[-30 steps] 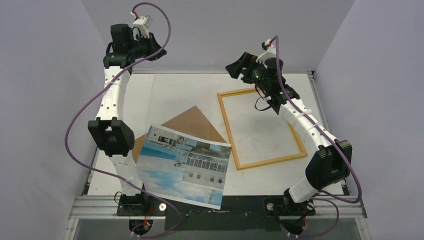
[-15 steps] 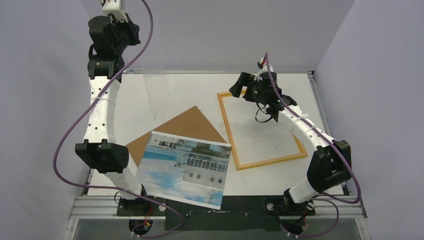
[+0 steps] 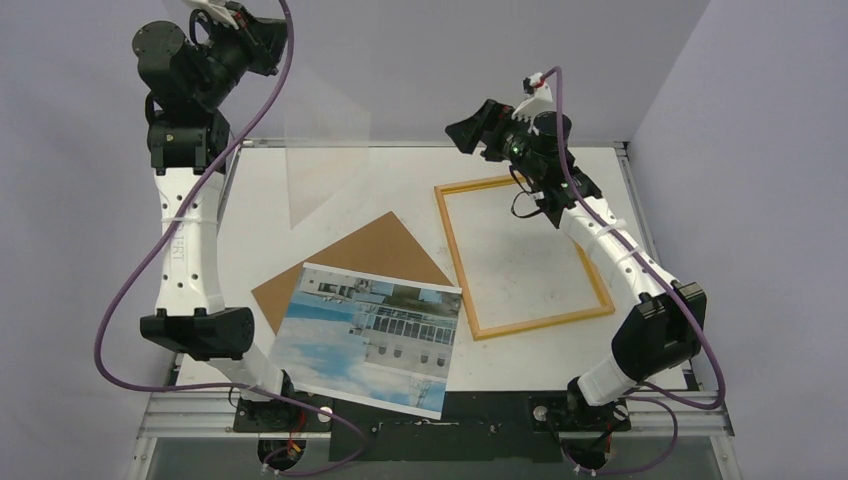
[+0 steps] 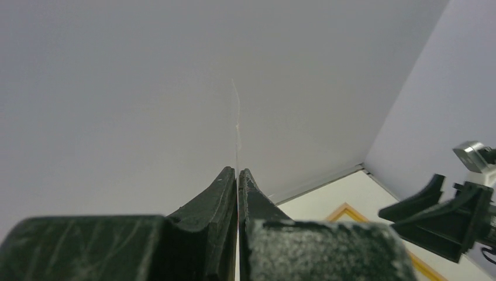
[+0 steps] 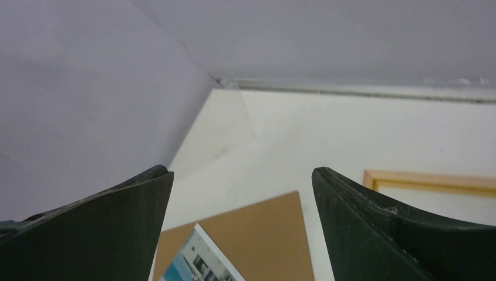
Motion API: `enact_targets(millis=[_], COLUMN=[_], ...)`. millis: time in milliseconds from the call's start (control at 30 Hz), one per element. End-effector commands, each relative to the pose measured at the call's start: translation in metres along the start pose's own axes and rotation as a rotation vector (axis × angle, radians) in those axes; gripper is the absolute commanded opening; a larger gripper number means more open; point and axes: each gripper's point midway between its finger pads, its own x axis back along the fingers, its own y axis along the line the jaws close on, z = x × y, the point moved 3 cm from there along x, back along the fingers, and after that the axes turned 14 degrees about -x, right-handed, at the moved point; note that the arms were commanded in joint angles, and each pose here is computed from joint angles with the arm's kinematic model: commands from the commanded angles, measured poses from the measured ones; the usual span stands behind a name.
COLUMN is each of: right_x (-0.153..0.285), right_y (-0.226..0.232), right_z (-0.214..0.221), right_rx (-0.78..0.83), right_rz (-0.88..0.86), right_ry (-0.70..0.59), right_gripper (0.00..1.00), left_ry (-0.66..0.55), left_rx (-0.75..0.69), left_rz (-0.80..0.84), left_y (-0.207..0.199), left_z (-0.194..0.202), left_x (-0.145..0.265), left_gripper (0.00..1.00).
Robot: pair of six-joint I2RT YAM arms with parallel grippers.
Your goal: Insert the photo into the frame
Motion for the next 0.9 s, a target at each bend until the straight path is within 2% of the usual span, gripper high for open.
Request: enact_targets(millis=[0, 333, 533, 600, 867], right_x=[0.0, 0.016, 0.049, 0.055, 0.042], right_y=[0.067, 0.11, 0.16, 0.169, 0.169], right_z=[-0.048, -0.103, -0.107, -0.106, -0.091], right_rx=[0.022, 0.033, 0.086, 0.089, 0.083], right_rz=[-0.306, -0.494, -0.842, -0.899, -0.875], right_ry=[-0.182, -0.318, -0.23, -0.208, -0.137], right_gripper=[0.93, 0.97, 0.97, 0.97, 0.97], left_ry=[-0.197, -0.358, -0.429, -0.439, -0.453], left_rx=[0.003, 0.06, 0.074, 0.081, 0.129], left_rz=[0.139, 0.369, 0.472, 0.481, 0.48], left_y=[-0.036, -0.084, -0.105, -0.107, -0.105], left_z=[-0.069, -0.136, -0.171, -0.177, -0.18], left_x=[0.029, 0.07, 0.094, 0.099, 0.095], left_gripper=[0.0, 0.0, 0.0, 0.0, 0.0])
